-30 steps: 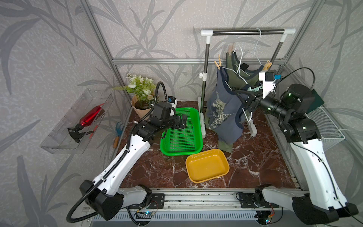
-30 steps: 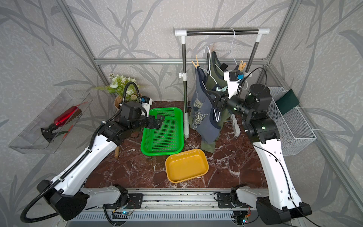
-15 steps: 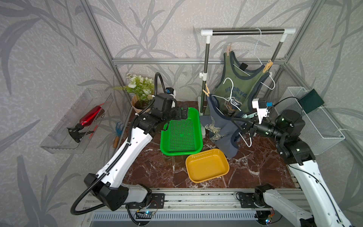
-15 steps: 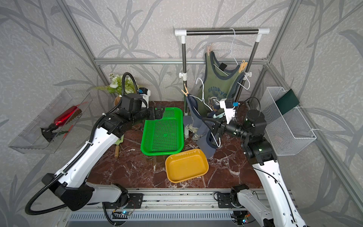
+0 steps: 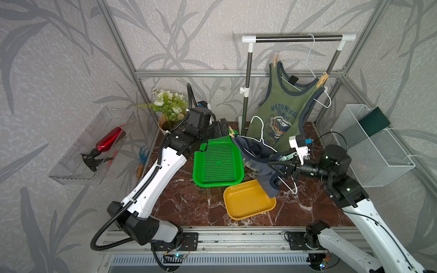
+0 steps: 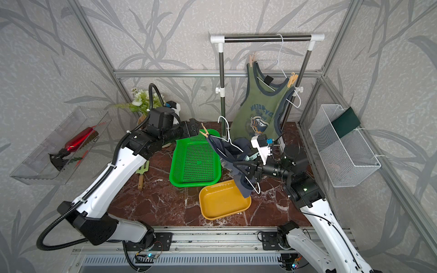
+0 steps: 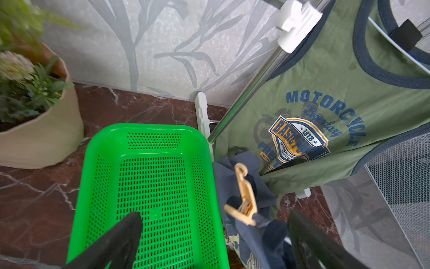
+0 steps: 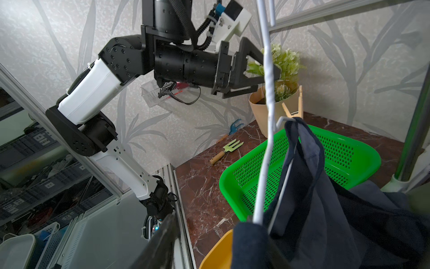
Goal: Remove the clothespins securing tank tops to the hanger
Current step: Pick up the hanger from the clothesline.
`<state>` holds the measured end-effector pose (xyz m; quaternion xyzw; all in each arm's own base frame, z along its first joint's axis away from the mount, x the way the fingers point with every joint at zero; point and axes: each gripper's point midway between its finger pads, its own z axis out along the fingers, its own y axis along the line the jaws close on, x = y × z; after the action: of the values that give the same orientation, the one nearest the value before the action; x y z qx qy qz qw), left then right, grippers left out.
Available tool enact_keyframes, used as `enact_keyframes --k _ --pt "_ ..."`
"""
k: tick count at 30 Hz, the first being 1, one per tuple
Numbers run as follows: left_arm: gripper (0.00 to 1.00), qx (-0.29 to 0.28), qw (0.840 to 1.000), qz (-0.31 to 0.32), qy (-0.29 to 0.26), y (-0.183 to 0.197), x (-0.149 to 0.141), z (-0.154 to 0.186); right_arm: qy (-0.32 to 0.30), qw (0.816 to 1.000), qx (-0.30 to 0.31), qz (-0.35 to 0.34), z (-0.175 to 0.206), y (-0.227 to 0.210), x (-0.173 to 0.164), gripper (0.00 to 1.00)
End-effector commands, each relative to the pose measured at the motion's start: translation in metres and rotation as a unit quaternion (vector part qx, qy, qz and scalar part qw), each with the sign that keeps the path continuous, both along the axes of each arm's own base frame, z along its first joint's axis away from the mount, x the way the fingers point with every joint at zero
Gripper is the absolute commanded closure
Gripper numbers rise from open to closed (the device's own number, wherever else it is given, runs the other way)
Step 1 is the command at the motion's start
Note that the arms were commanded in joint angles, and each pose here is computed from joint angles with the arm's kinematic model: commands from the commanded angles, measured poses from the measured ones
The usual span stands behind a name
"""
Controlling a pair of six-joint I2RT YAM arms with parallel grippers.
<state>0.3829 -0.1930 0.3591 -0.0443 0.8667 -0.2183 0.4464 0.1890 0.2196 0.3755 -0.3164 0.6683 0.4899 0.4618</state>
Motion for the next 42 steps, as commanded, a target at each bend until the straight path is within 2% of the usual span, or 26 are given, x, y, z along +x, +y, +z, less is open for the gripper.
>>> enact_keyframes --k 1,6,14,18,21,27,29,32,35,42 --pt "0.01 -0.047 0.998 -0.004 0.031 -0.018 0.006 -0.011 -0.041 0.999 0.013 -0.006 0.011 0.003 -0.002 1.0" --pt "0.01 -0.076 0.995 0.006 0.059 -0.027 0.011 -0.031 -0.051 0.999 0.01 -0.013 0.006 0.007 -0.004 1.0" --pt "0.01 -0.067 0.992 0.031 0.104 -0.021 0.01 -0.061 -0.082 0.996 -0.006 -0.028 0.001 0.014 -0.007 1.0" --pt "0.03 -0.075 0.99 0.028 0.115 -0.027 0.014 -0.066 -0.091 0.995 -0.018 -0.028 -0.004 0.018 -0.011 1.0" --pt "0.08 -0.077 0.989 0.033 0.125 -0.03 0.017 -0.071 -0.104 0.994 -0.019 -0.033 -0.003 0.019 -0.016 1.0" --pt "0.33 -0.087 0.985 0.044 0.146 -0.032 0.02 -0.081 -0.133 0.989 -0.038 -0.048 -0.007 0.022 -0.021 1.0" --pt "0.37 -0.091 0.983 0.047 0.15 -0.032 0.019 -0.083 -0.14 0.988 -0.046 -0.052 -0.01 0.025 -0.023 1.0" --pt "0.38 -0.093 0.983 0.049 0.147 -0.03 0.018 -0.08 -0.144 0.986 -0.061 -0.052 -0.019 0.029 -0.024 1.0" --pt "0.33 -0.095 0.983 0.053 0.146 -0.027 0.015 -0.077 -0.152 0.984 -0.073 -0.051 -0.026 0.034 -0.026 1.0" --pt "0.33 -0.119 0.98 0.074 0.138 -0.014 0.008 -0.069 -0.171 0.98 -0.087 -0.044 -0.03 0.042 -0.037 1.0"
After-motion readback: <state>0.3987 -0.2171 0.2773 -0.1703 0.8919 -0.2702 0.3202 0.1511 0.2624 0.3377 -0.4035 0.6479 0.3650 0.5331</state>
